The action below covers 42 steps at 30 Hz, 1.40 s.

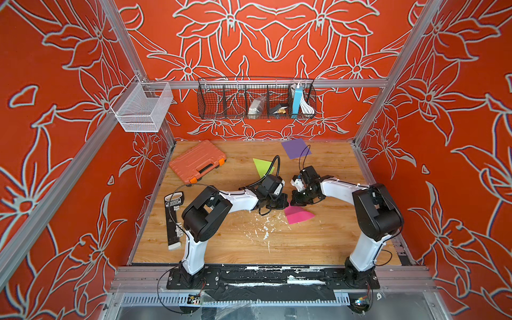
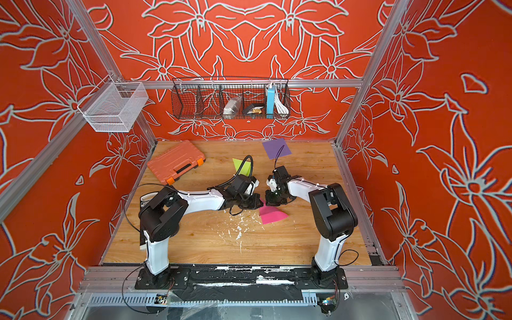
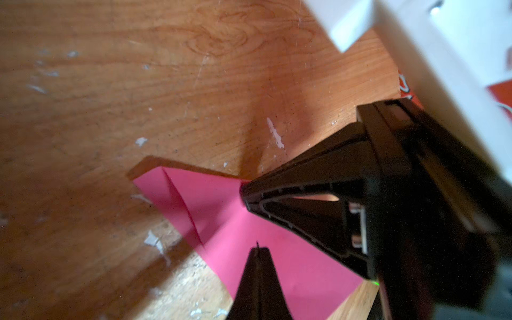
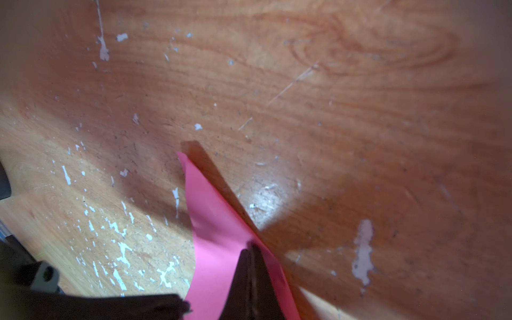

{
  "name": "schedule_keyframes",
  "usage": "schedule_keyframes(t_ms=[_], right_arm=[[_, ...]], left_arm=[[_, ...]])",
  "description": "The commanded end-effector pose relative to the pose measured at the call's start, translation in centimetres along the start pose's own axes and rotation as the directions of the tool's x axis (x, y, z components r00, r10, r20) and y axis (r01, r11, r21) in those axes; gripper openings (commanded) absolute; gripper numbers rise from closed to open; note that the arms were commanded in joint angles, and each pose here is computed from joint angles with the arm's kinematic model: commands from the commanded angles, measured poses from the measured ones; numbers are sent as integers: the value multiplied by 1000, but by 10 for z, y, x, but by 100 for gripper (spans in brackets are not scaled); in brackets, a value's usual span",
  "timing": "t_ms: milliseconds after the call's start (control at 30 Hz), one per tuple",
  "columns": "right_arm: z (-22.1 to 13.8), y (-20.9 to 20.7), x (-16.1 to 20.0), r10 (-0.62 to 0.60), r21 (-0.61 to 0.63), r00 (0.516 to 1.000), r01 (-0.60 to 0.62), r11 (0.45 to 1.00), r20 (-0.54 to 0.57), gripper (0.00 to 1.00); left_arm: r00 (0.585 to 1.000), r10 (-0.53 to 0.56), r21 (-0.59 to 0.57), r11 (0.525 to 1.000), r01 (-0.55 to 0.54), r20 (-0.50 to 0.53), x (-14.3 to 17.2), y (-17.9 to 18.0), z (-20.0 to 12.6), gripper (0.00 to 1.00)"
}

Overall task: Fold the square paper diagonally
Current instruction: Fold the paper at the center of the board.

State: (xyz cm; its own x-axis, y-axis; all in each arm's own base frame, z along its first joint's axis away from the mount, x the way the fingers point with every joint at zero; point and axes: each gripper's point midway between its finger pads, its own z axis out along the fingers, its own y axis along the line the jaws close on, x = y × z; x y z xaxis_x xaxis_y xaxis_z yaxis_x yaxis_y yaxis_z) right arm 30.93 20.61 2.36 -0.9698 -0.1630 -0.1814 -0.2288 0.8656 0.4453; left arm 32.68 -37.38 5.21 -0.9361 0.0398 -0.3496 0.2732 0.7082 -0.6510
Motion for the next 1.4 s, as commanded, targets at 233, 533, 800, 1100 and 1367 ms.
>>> schedule_keyframes(t_ms=[233,533,800,1100,1367], right_arm=[[4,1,9,-10,-4,999,10,1000,-35,0],[-26,18,-3,0,-40,999,1,999,46,0],[-59,40,2,1,-91,994,9,996,111,0],[-46,35,29,45,-69,997,-40,997,69,0],[-28,28,47,75,-45,997,-74,996,26,0]], left_arm=[[999,-21,-32,999,20,-36,6,22,23,0],[998,-30,-81,996,25,-57,13,41,29,1],[998,-2,-101,995,-5,-62,10,41,27,0],[998,4,-90,996,-10,-60,11,40,26,1],[999,7,-103,995,-12,-54,13,44,24,1]])
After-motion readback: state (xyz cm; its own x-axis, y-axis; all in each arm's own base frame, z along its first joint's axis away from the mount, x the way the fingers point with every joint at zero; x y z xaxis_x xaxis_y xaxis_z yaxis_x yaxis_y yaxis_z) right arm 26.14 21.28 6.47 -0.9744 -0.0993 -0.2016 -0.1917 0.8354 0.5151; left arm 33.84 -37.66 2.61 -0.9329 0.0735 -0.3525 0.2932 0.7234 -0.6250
